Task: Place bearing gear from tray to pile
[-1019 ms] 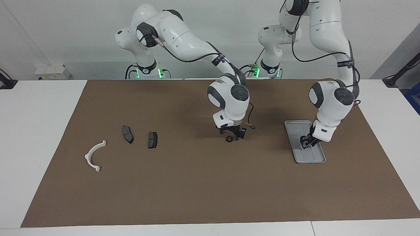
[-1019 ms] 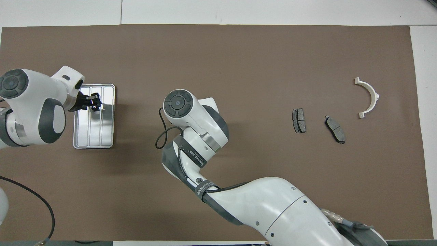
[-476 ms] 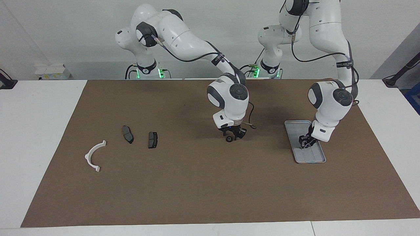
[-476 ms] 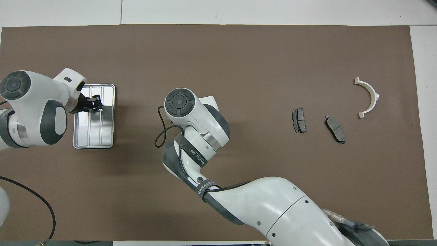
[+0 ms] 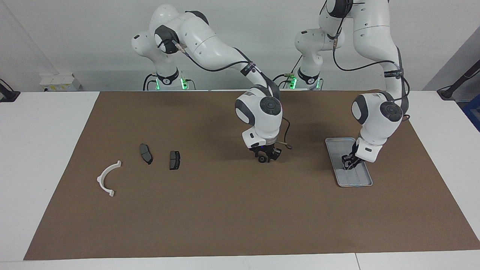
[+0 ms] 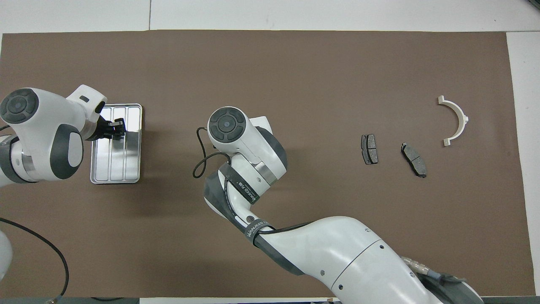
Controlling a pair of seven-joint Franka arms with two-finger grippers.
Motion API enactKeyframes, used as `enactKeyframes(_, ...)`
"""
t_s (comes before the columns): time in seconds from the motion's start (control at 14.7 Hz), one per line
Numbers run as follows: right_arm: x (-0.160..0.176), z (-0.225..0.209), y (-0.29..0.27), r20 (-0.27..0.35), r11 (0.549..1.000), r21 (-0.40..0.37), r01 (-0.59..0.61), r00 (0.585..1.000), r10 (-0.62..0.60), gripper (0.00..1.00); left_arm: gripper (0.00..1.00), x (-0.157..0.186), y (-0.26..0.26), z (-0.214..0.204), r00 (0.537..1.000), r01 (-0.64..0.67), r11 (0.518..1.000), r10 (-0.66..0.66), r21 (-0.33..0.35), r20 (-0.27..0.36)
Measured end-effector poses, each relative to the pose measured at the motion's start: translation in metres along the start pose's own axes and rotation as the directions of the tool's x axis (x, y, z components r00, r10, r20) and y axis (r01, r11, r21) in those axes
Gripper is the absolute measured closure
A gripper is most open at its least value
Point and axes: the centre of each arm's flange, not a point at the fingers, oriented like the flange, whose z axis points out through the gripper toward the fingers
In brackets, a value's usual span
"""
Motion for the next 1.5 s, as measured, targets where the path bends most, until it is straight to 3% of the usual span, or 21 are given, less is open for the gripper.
enactKeyframes(0.14,0.003,0.0,0.0,-0.004,1.0,0.01,-0.004,1.0,0.004,0.36,0.6,0.0,0.0,0.0,1.0,0.0,1.0,0.0,0.0,0.0)
enactKeyframes(0.34,0.005,0.002,0.002,-0.005,1.0,0.01,-0.006,1.0,0.006,0.4,0.6,0.0,0.0,0.0,1.0,0.0,1.0,0.0,0.0,-0.001)
enactKeyframes(0.41,0.005,0.002,0.001,-0.011,1.0,0.028,-0.006,1.0,0.006,0.45,0.6,0.0,0.0,0.0,1.0,0.0,1.0,0.0,0.0,-0.001)
enactKeyframes(0.48,0.004,0.002,-0.001,-0.017,0.999,0.047,-0.004,1.0,0.005,0.57,0.6,0.0,0.0,0.0,1.0,0.0,1.0,0.0,0.0,-0.001)
enactKeyframes(0.54,0.003,0.001,0.0,-0.018,0.999,0.05,-0.004,1.0,0.005,0.59,0.6,0.0,0.0,0.0,1.0,0.0,1.0,0.0,0.0,-0.001)
enactKeyframes(1.09,0.002,0.001,0.003,-0.026,0.998,0.065,-0.003,1.0,0.005,0.6,0.6,0.002,0.001,-0.001,1.0,0.001,1.0,-0.001,-0.004,-0.017)
enactKeyframes(1.29,0.011,-0.004,0.011,-0.008,1.0,-0.001,0.024,1.0,-0.024,0.61,0.59,0.001,0.001,-0.001,1.0,0.001,1.0,-0.001,-0.004,-0.015)
enactKeyframes(1.5,0.062,-0.03,0.033,0.017,0.994,-0.058,0.087,0.996,-0.086,0.64,0.6,0.0,0.001,0.001,1.0,0.001,1.0,-0.001,-0.003,-0.011)
